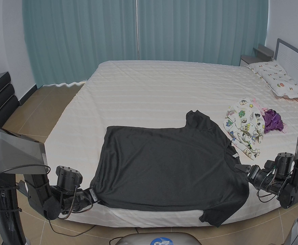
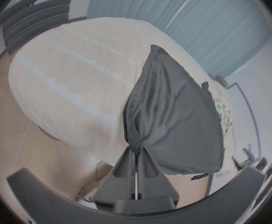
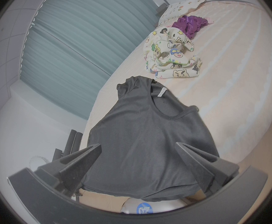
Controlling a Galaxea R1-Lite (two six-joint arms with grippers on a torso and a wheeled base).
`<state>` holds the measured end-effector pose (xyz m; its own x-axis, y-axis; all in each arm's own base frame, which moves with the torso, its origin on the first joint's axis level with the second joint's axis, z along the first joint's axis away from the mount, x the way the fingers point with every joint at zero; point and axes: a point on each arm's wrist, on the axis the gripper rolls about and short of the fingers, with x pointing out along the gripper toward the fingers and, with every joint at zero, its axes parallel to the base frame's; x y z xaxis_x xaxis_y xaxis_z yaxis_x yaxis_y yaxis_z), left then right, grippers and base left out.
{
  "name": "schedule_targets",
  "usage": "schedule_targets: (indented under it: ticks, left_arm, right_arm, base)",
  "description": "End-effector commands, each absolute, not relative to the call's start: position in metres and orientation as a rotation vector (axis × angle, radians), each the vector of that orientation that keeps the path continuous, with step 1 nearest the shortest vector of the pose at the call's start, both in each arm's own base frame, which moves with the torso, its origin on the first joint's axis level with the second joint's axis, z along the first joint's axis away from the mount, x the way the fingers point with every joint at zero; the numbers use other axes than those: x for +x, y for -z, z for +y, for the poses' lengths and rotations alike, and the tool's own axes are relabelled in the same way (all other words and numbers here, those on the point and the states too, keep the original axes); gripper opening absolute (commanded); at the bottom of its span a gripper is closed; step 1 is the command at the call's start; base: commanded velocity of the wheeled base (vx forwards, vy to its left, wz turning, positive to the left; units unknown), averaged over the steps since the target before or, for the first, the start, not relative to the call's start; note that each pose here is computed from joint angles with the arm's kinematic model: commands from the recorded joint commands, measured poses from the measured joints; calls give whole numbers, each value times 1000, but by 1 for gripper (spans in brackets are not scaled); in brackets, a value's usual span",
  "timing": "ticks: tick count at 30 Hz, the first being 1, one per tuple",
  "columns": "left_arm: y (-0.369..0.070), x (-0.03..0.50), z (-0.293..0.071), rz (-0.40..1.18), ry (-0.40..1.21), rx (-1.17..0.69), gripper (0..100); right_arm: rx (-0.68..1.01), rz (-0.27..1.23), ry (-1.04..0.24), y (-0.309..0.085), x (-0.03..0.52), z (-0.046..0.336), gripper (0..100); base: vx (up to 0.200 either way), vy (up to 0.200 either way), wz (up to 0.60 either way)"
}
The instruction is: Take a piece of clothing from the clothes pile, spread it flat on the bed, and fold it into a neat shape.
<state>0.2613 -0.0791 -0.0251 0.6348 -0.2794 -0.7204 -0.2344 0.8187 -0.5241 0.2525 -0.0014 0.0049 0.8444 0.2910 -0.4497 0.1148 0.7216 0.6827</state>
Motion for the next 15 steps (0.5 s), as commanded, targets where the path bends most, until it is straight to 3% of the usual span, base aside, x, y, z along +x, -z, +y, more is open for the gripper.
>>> schedule_targets:
  ticks: [1,15]
  left_arm:
    - [6,265,-75,867,67,-748,0]
    - [6,258,-64,903,45,-840,0]
  right_arm:
    - [742,628,-49,11,251,-12,100]
    - [640,733,-5,44,248,-23,100]
  base:
    - [0,0,0]
    - [0,0,0]
